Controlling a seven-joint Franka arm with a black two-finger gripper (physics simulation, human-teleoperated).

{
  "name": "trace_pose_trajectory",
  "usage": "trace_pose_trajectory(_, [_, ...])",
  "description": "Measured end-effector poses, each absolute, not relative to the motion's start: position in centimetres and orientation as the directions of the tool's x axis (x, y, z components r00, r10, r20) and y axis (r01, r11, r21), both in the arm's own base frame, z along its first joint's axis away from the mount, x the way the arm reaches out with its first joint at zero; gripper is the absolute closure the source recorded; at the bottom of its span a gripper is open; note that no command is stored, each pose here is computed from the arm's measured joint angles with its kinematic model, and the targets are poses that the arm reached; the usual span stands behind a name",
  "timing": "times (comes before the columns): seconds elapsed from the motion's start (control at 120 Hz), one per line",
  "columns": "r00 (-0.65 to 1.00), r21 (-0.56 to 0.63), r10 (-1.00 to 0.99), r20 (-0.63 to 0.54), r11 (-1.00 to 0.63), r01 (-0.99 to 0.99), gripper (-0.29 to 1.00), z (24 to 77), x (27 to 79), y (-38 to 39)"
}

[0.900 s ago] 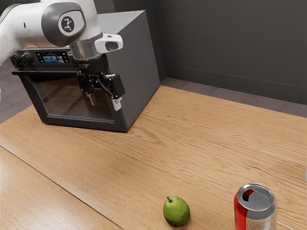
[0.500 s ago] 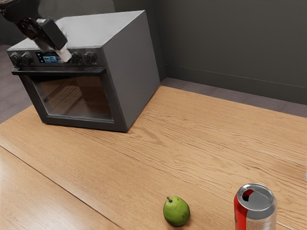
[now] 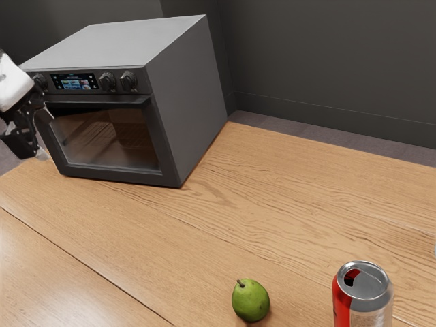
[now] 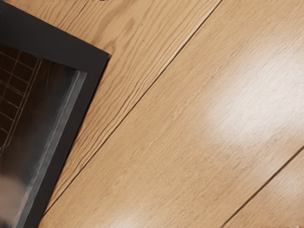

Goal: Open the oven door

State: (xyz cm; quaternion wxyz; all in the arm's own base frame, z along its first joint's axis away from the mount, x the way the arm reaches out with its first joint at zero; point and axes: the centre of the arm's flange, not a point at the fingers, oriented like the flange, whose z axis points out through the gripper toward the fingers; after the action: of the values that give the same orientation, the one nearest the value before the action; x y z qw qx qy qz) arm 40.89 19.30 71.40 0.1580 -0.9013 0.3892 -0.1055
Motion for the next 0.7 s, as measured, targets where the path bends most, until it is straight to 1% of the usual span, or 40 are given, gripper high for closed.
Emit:
trace_pose_trajectory(0.192, [0.541,-0.412,-0.841,-0.005,-0.491,-0.768,0.0,69.5,44.3,20.5])
trace_pose_trajectory(0.325, [0.471,-0.416,-0.88,-0.051,-0.41,-0.811,0.0,68.0,47.0,21.7])
trace_pose_trajectory(0.458, [0.425,-0.43,-0.905,-0.023,-0.375,-0.822,0.0,68.0,47.7,23.8])
trace_pose_trajectory(0.7, [0.292,-0.451,-0.955,0.044,-0.28,-0.848,0.0,67.6,48.8,25.3])
